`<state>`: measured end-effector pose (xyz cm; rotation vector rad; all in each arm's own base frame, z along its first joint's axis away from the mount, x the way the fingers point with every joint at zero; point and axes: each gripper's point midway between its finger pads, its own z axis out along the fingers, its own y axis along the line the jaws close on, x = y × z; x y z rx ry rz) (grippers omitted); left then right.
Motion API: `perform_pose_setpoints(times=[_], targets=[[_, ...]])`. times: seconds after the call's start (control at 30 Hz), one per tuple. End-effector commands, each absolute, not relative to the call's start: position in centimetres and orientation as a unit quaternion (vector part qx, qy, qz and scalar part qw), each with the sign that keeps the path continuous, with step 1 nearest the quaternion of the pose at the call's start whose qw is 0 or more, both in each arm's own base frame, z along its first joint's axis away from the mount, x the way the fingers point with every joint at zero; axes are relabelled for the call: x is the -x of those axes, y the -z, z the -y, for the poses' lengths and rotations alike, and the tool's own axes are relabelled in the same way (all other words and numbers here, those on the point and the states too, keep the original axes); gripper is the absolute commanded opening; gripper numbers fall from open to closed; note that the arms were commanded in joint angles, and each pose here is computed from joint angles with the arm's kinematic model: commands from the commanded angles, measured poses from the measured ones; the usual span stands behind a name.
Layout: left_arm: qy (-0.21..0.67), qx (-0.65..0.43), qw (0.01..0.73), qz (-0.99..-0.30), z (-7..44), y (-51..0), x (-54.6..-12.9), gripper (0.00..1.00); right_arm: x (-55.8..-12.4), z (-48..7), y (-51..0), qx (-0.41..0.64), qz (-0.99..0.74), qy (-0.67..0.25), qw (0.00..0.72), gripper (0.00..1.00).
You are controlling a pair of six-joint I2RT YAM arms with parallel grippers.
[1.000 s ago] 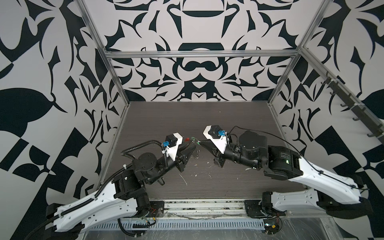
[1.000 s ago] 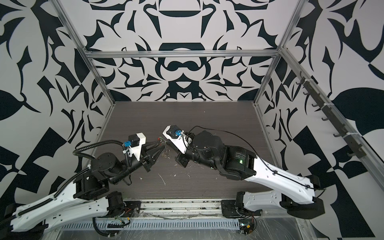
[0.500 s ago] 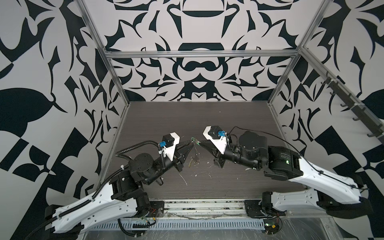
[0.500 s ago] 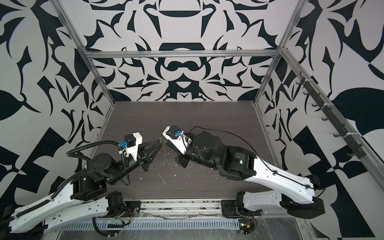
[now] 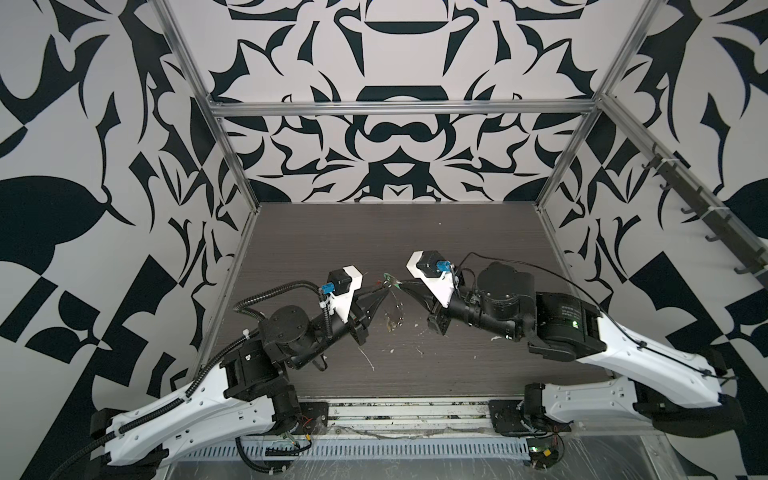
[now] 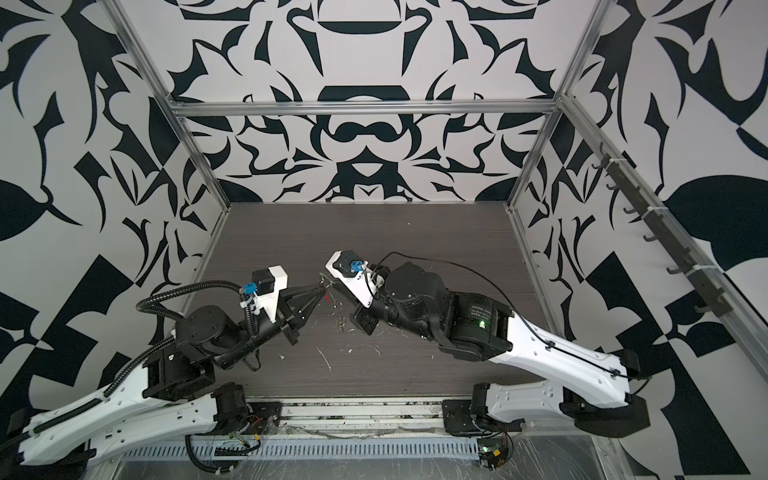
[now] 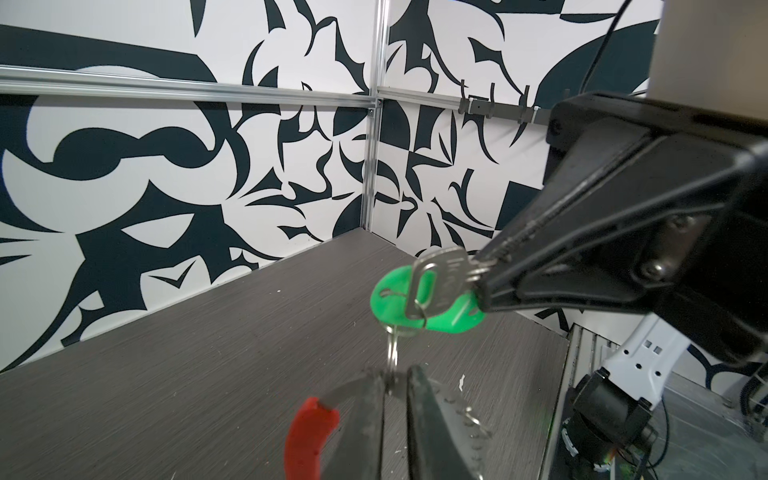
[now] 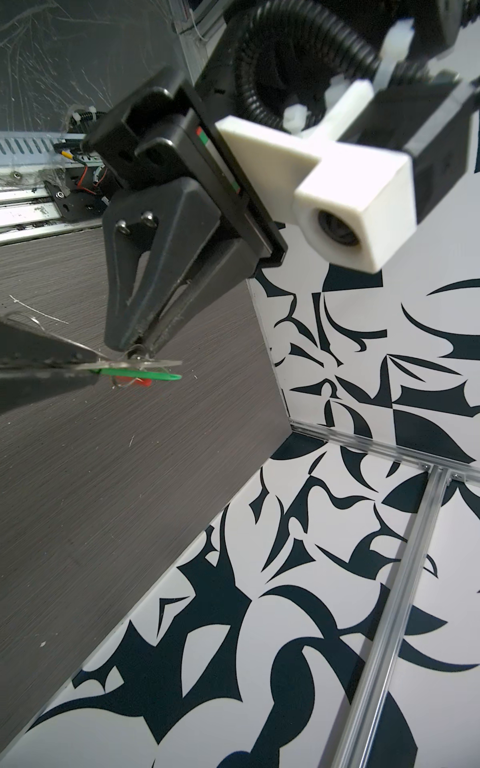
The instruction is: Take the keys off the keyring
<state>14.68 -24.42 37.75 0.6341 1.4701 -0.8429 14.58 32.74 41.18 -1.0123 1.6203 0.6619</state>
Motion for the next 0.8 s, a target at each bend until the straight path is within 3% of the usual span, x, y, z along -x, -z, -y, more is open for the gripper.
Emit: perform_pose_setpoints(times=[0.0, 0.23, 0.4, 0.77], targets=[[0.382, -0.261, 0.632, -0.621, 23.92, -39.81, -14.45, 0.13, -14.61, -32.20, -43.93, 0.398, -0.661, -0.296, 0.563, 0.00], [0.382, -0.261, 0.632, -0.621, 24.10, -39.86, -14.53, 0.13, -14.57, -32.30, -44.01, 0.399, -0.661, -0.297, 0.561, 0.00], [0.380, -0.260, 0.635, -0.620, 24.19, -40.00, -14.63, 0.20, -14.41, -32.44, -44.09, 0.401, -0.660, -0.302, 0.559, 0.00], [0.373, -0.259, 0.640, -0.620, 24.23, -40.31, -14.91, 0.16, -14.26, -32.71, -44.12, 0.403, -0.660, -0.305, 0.556, 0.00]])
